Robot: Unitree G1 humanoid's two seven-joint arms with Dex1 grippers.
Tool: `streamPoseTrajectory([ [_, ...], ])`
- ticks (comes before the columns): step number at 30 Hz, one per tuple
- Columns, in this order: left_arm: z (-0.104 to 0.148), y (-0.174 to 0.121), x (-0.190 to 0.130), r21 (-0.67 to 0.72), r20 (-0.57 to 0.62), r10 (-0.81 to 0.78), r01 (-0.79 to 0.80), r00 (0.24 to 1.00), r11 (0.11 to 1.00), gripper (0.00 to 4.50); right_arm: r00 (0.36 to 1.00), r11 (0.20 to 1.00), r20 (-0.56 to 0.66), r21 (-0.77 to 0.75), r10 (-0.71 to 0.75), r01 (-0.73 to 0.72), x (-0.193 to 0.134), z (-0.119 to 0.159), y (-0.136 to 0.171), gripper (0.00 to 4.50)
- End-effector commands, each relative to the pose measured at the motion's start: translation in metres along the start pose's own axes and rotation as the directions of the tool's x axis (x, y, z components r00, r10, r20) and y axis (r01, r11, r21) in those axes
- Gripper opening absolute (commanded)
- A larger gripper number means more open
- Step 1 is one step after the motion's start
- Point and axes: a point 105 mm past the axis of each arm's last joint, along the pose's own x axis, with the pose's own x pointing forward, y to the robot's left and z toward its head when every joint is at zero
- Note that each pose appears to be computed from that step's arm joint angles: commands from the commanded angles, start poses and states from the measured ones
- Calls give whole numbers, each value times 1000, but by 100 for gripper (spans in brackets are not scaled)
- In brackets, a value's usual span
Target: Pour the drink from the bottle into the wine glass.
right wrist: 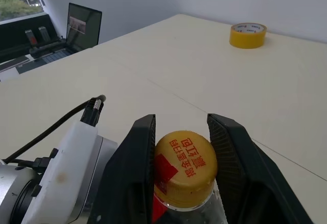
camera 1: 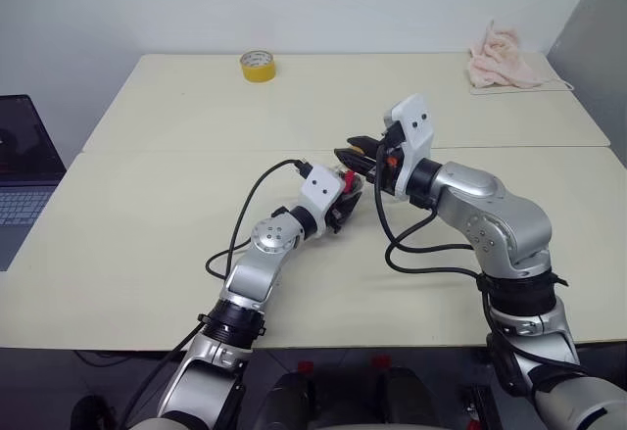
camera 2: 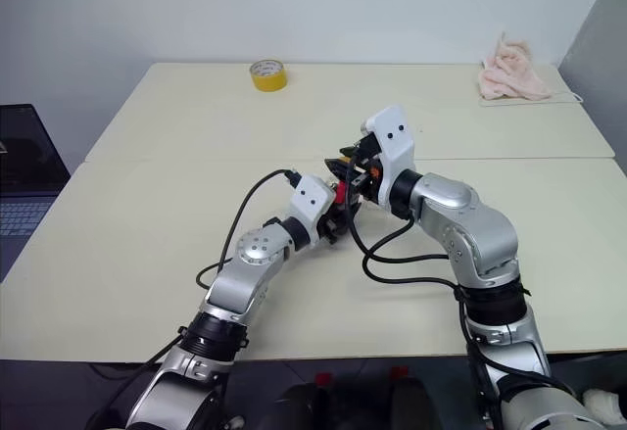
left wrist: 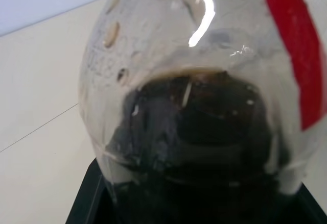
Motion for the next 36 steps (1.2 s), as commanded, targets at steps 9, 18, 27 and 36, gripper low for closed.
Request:
streamPoseTrajectory([
  [9,28,-1,-11,0,117,-88,88,989,996,207,986,979,65,-141,156,-145,-9,17,-4,126],
  [18,44,7,-35,19,163,-211,211,964,977,207,906,893,49,-200,420,-403,-20,20,9,126],
  [27,56,-12,-49,46,152,-380,377,912,925,207,780,759,-11,-220,626,-613,-33,16,26,126],
  [36,52,-27,-52,37,132,-446,446,885,894,207,571,538,-96,-237,815,-809,-56,9,51,126],
])
